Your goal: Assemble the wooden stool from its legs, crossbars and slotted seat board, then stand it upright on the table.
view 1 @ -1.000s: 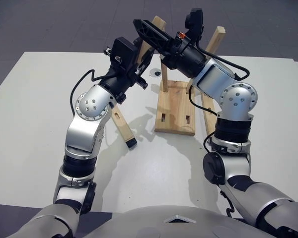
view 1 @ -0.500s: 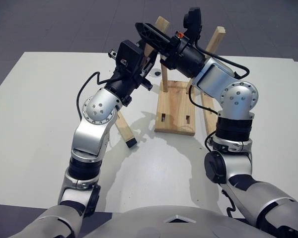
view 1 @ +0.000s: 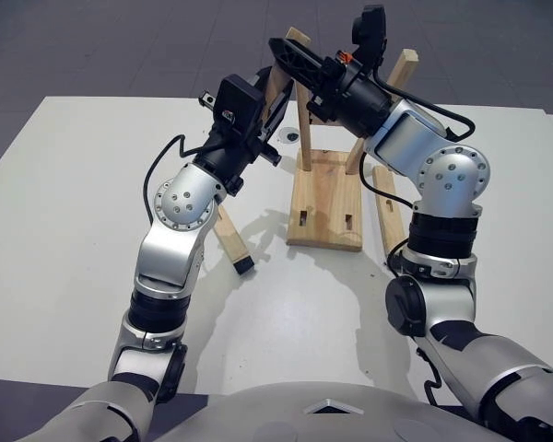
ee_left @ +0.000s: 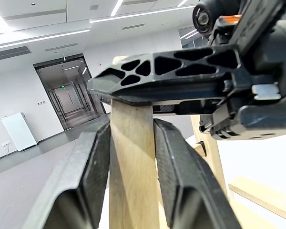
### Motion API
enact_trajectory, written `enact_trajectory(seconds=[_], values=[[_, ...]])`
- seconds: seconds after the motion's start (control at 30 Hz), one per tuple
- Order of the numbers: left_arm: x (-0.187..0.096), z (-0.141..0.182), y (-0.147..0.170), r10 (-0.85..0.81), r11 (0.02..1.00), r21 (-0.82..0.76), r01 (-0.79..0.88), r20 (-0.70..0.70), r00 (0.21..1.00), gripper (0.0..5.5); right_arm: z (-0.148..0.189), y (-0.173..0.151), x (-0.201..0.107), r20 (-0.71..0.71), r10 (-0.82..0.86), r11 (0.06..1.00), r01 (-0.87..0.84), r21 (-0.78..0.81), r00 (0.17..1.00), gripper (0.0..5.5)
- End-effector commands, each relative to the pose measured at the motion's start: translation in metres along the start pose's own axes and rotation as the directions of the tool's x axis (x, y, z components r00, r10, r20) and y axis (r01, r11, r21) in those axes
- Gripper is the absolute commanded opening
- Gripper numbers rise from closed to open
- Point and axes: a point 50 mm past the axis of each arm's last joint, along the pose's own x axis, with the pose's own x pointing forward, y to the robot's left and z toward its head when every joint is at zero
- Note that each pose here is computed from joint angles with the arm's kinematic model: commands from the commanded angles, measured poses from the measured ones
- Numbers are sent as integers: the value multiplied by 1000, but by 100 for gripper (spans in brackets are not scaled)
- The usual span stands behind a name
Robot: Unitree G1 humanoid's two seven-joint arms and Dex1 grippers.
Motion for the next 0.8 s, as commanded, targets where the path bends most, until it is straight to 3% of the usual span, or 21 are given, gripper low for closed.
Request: enact_trajectory(seconds=[0.03, 0.2, 0.5, 0.63, 0.73, 0.8], values=[[0, -6, 8, 38, 999, 22, -37, -38, 999, 130, 0, 5, 0, 4, 32, 999, -32, -9, 999, 51], [2, -10, 8, 53, 998, 30, -51, -58, 997, 130, -2, 6, -1, -21, 35, 999, -36, -33, 999, 47], [-1, -16, 7, 60, 998, -10, -62, -112, 992, 300, 13, -24, -31, 113, -204, 973, 214, -90, 972, 41], [-12, -17, 18, 107, 994, -14, -110, -141, 984, 356, 46, -29, -70, 288, -306, 899, 375, -225, 907, 41], [-26, -18, 41, 235, 968, -55, -246, -155, 960, 404, 80, -13, -108, 505, -268, 833, 461, -307, 820, 41], [-32, -18, 58, 343, 928, -100, -359, -148, 928, 434, 92, -8, -132, 554, -281, 818, 498, -290, 784, 41]])
